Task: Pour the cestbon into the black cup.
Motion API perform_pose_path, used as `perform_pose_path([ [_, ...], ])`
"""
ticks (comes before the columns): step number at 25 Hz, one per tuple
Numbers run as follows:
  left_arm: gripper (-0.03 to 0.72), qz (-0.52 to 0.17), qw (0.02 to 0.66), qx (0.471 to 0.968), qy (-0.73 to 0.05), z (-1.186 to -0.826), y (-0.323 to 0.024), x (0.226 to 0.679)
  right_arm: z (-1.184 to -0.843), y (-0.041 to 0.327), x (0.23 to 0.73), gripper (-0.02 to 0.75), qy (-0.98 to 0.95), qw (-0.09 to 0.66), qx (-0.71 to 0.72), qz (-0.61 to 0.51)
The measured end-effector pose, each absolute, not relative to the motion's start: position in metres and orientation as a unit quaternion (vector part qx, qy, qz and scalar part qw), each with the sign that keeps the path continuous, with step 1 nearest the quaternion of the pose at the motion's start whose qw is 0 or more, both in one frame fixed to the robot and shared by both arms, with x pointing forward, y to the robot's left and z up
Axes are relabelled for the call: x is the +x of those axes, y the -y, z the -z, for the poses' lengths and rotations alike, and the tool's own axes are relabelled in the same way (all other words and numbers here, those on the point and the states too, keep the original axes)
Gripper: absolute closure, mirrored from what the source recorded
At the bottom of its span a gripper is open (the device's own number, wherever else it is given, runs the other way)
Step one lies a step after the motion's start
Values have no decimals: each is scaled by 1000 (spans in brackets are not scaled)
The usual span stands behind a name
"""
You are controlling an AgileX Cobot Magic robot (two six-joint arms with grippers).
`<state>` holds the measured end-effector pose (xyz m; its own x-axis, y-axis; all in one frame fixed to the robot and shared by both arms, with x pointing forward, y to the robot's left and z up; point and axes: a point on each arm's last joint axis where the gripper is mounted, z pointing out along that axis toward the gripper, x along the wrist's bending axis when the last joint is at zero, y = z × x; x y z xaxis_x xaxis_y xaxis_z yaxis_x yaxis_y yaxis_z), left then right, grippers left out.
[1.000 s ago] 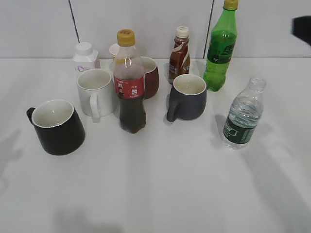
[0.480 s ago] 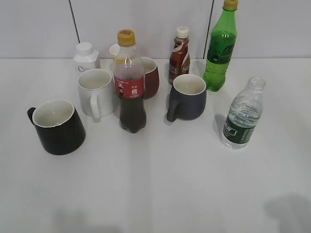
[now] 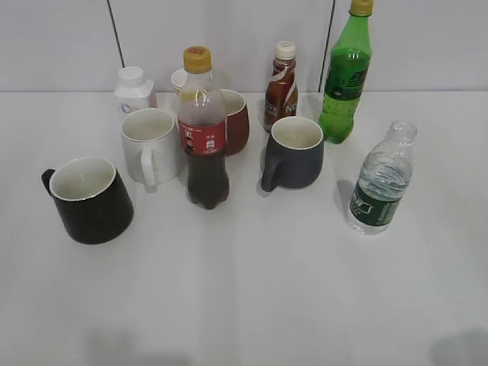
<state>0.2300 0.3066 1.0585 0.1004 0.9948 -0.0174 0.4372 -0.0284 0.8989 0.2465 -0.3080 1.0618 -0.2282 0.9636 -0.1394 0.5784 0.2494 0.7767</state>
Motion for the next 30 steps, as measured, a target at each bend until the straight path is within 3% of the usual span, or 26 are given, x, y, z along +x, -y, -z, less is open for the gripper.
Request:
perform_pose_path([
  [1,267,-351,399,626,-570,-1059,-306,230,-1056,304,249,148,-704,338,514,-354],
  [10,309,-354,400,625,-569,-1059,-306,230,-1056,303,250,148,-695,344,523,-353],
  [17,387,-370,386,601,-594,-1059,-305,230,-1056,307,233,148,-620,408,572,-350],
  [30,447,-370,387,600,-595,-1059,-305,230,-1056,307,233,148,-617,411,574,-349],
])
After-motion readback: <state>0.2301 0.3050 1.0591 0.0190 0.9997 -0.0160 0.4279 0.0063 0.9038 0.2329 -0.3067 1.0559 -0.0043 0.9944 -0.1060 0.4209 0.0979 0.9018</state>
